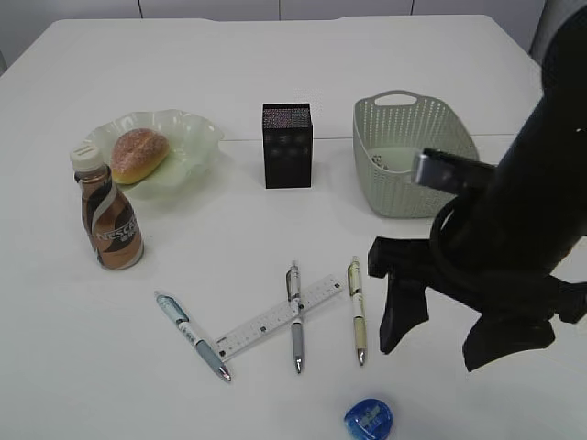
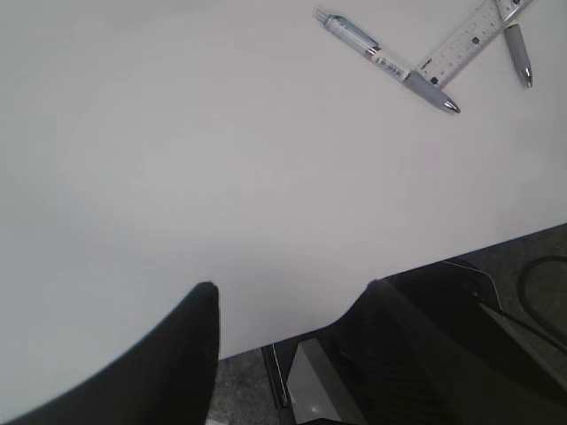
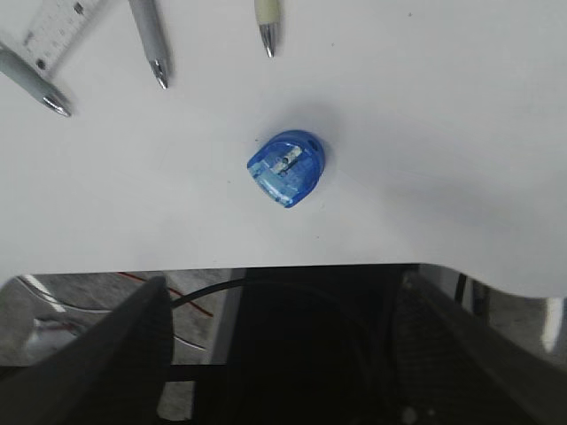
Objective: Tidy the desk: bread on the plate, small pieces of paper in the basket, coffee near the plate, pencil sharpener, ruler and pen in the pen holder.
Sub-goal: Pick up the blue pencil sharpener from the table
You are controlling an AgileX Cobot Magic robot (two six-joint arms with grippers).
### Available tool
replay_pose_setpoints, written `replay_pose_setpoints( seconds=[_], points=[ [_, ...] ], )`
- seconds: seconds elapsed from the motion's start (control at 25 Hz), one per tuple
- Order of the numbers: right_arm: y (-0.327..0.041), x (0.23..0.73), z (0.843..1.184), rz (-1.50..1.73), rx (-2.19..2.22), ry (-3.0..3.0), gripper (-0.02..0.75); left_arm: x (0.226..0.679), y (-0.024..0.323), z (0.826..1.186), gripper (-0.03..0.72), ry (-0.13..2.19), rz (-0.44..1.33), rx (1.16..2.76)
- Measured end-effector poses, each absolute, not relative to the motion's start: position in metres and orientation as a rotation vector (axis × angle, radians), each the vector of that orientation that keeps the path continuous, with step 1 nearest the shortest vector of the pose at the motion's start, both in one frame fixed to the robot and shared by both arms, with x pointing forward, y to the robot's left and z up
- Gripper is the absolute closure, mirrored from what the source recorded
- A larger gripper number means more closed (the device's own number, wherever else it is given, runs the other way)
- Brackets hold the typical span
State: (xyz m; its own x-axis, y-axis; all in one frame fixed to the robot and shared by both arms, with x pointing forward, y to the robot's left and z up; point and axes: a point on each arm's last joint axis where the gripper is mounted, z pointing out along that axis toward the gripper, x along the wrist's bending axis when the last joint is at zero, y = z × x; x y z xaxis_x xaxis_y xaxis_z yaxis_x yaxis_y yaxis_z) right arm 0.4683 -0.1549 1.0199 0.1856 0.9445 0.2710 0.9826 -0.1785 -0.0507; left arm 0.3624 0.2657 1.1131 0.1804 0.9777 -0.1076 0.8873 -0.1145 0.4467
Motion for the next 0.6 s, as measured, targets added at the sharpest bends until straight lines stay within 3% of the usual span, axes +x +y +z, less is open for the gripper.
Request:
replay_pose_setpoints(
  seconds=[0.6],
  points=[
    [-0.144,0.494,0.951,-0.107,-1.686,-2.397,0.141,0.362,0.263,1.113,0.309,1.747,0.259,2.038]
  ],
)
